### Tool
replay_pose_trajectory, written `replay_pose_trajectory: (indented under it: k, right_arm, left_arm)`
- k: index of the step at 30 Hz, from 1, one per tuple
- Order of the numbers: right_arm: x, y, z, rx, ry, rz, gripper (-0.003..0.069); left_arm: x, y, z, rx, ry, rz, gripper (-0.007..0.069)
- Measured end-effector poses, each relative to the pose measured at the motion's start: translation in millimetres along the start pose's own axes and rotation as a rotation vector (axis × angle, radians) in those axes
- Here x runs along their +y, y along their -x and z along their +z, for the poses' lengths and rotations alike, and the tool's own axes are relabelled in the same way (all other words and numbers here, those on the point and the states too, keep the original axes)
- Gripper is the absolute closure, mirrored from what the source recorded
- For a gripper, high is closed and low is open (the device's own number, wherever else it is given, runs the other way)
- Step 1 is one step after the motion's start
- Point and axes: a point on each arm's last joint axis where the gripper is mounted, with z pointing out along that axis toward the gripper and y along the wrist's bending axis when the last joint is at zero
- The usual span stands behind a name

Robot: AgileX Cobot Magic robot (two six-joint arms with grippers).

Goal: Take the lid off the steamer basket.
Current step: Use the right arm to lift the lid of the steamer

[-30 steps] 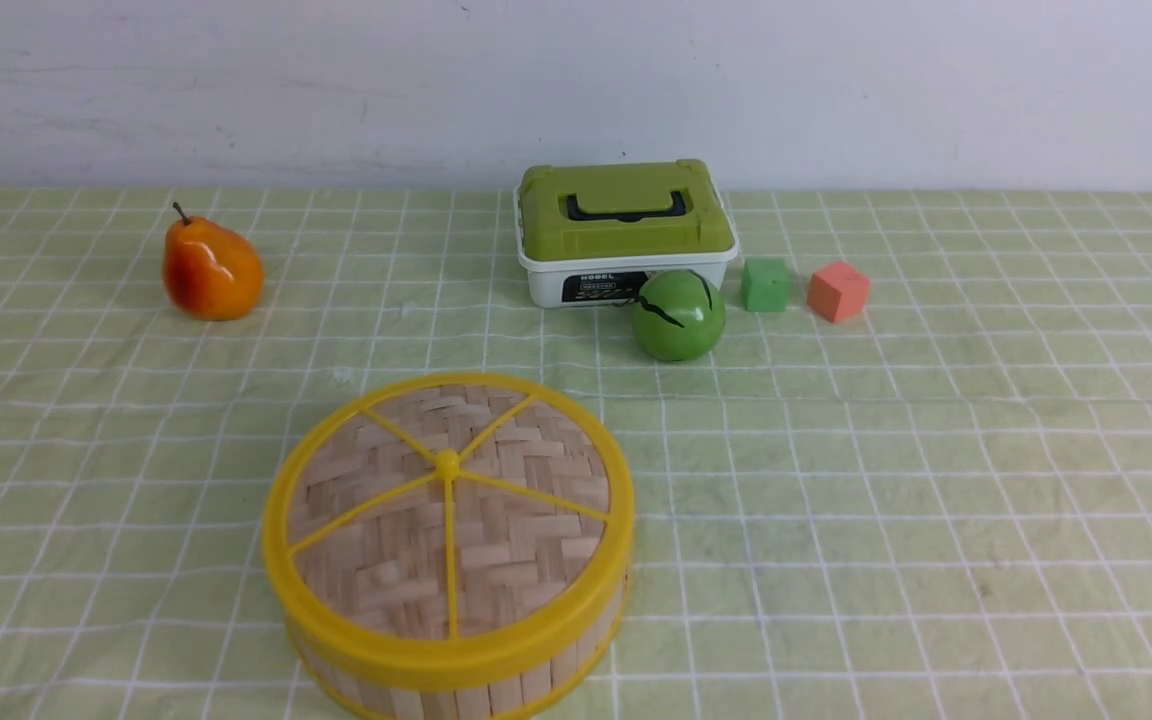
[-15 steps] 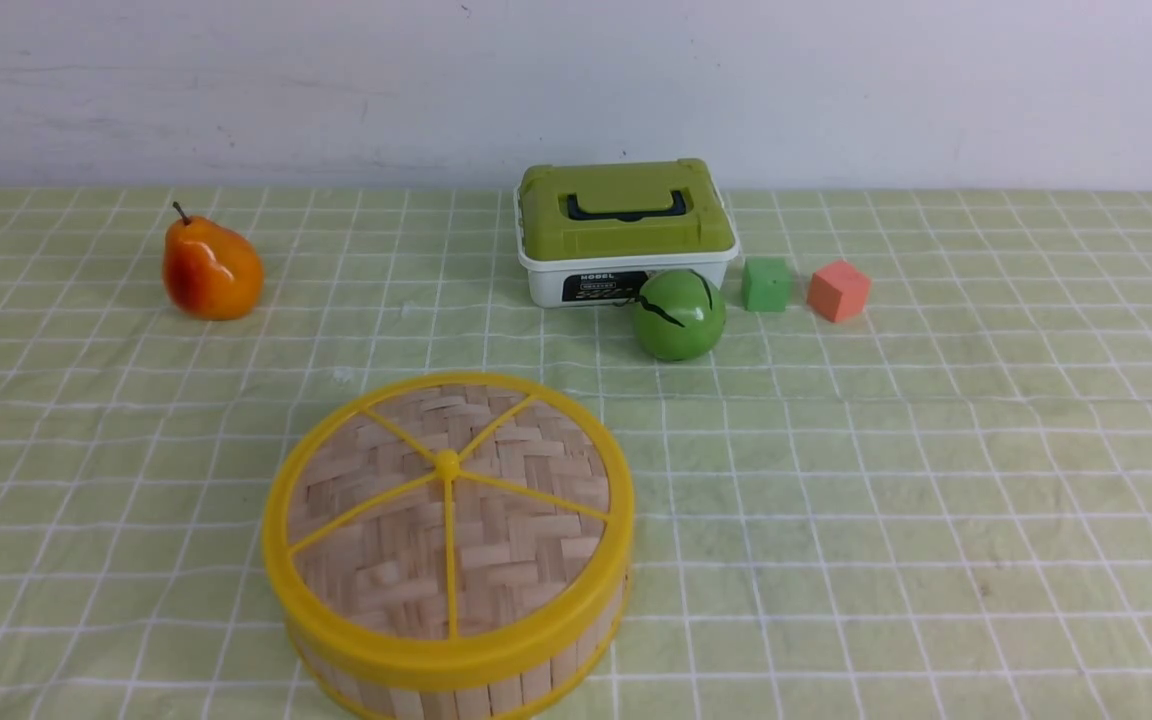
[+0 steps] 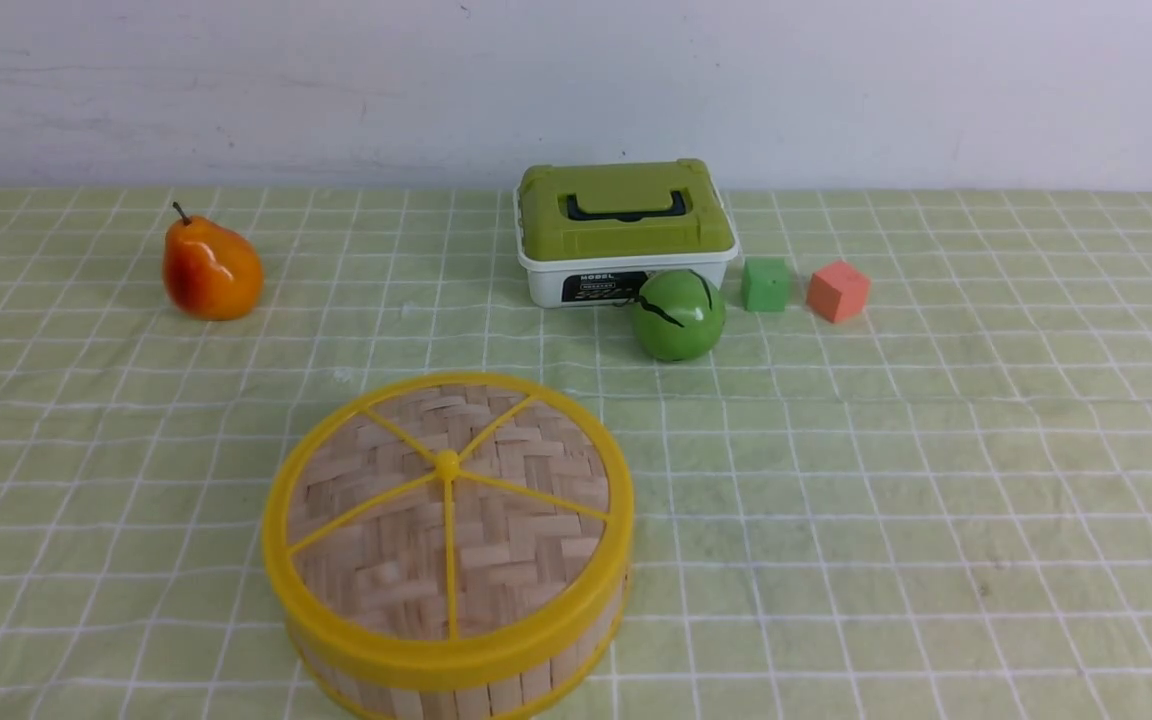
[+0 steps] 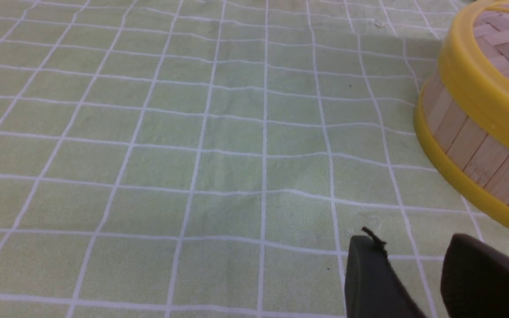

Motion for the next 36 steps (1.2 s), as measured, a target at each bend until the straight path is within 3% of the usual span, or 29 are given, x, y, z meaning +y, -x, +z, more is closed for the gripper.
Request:
replay_pose_trajectory:
  k: [7, 16, 25, 30, 33, 35, 36]
  right_arm:
    - [13, 63, 51, 0.278, 0.182, -0.187, 0.0661]
    - [91, 103, 145, 0.456, 0.294, -0.495, 0.0657]
    - [162, 115, 218, 0.477, 0.381, -0.583, 0.0628]
    - [198, 111, 261, 0.489, 0.405, -0.582, 0.0517]
    - [220, 105, 290, 0.475, 0.413, -0.557, 0.0355]
    - [225, 103, 299, 0.469, 0.415, -0.548, 0.0308]
    - [232, 99, 311, 0.461, 0.416, -0.538, 0.0224]
  left_arm:
    - [0, 0, 0, 0.0, 0.0, 0.0, 0.0386]
    - [0, 0, 0, 0.0, 0.0, 0.0, 0.0386]
    - [0, 0, 0, 0.0, 0.0, 0.0, 0.0386]
    - [0, 0, 0, 0.0, 0.0, 0.0, 0.0386]
    - [0, 0, 0, 0.0, 0.0, 0.0, 0.0386]
    - [0, 0, 0, 0.0, 0.0, 0.0, 0.0386]
    - [0, 0, 0, 0.0, 0.0, 0.0, 0.0386]
